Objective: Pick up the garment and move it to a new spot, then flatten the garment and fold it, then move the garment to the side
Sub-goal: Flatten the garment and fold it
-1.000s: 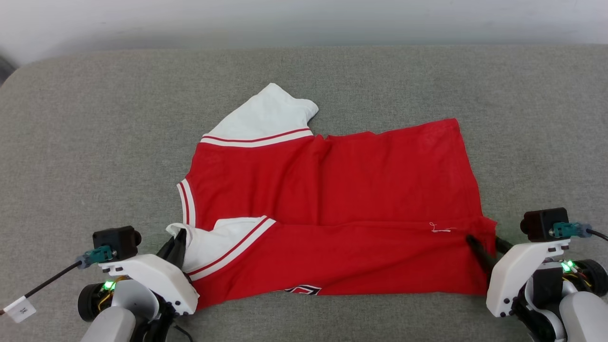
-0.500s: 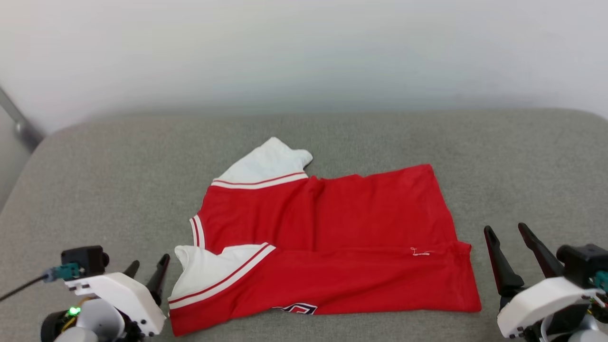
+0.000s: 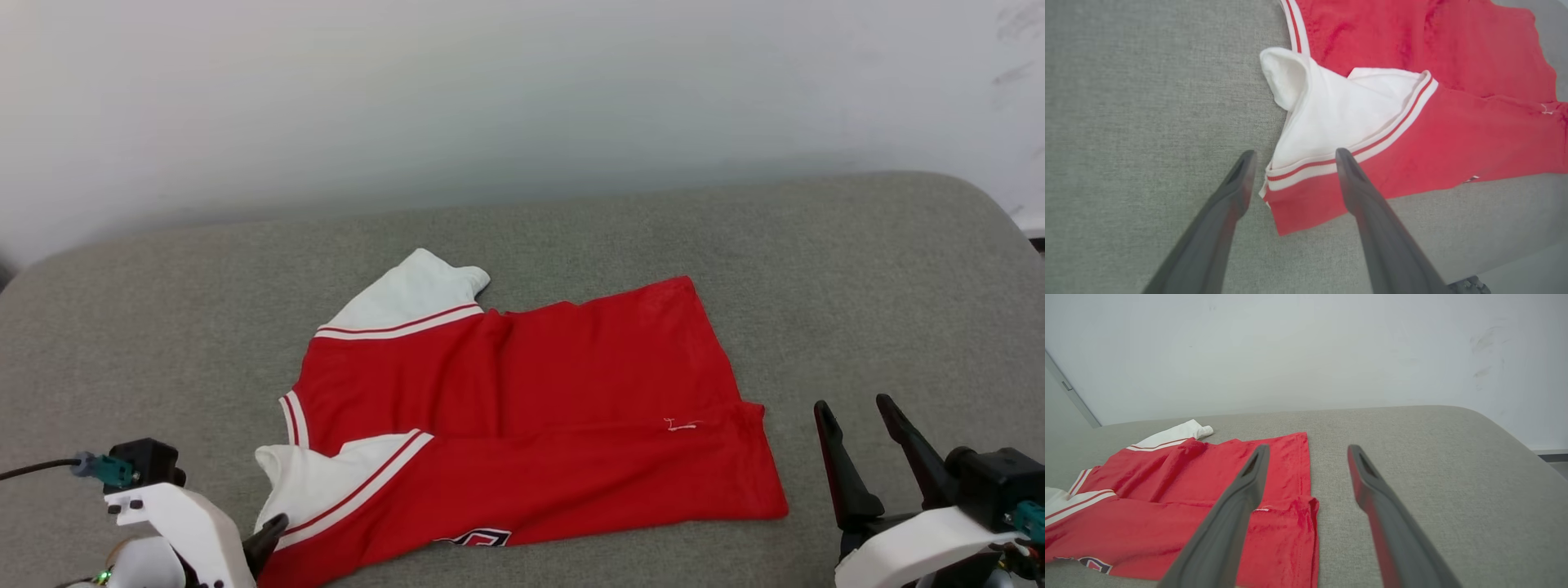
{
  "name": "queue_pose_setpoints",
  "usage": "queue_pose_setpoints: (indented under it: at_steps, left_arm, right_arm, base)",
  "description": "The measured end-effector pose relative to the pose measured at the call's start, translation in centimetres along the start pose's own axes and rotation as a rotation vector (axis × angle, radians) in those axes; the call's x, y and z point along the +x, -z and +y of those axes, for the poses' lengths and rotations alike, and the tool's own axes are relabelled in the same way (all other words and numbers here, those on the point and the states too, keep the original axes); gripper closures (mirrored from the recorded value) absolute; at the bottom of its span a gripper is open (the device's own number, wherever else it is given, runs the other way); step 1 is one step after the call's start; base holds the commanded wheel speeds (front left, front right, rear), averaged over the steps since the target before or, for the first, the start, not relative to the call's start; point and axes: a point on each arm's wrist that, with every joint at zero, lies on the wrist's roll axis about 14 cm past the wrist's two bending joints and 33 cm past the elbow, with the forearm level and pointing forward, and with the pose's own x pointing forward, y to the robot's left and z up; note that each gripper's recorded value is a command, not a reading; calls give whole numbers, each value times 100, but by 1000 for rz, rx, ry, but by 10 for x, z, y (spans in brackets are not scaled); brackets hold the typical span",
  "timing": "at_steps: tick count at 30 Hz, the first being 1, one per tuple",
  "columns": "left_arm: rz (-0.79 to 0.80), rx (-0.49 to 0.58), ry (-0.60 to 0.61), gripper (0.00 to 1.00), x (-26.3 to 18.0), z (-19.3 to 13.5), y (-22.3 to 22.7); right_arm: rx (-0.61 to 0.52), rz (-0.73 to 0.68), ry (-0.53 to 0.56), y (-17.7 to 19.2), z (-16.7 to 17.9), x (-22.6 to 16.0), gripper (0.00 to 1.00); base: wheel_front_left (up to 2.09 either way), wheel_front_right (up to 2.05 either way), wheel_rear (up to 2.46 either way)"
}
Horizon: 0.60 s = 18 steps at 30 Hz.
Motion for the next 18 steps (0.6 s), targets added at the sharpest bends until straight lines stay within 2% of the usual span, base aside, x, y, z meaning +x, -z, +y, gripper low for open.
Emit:
queue_pose_setpoints:
  at_steps: [10,11,12,13,18]
  left_arm:
    - [303,-74,-5,0,33,8,60]
    - [317,-83,4,33,36,6,62]
    - [329,-87,8,57,38,6,64]
    - [333,-94,16,98,40,5,64]
    - [278,-118,33,100,42,0,63]
  right_arm:
    - [-1,52,30,13,-9,11,0]
    - [-5,52,31,13,-10,12,0]
    - [-15,52,30,12,-12,13,0]
    - [-22,53,31,12,-13,14,0]
    - [-50,66,17,6,-16,17,0]
  base:
    - [0,0,0]
    - [0,0,0]
    - [0,0,0]
    - [0,0,0]
    - [0,0,0]
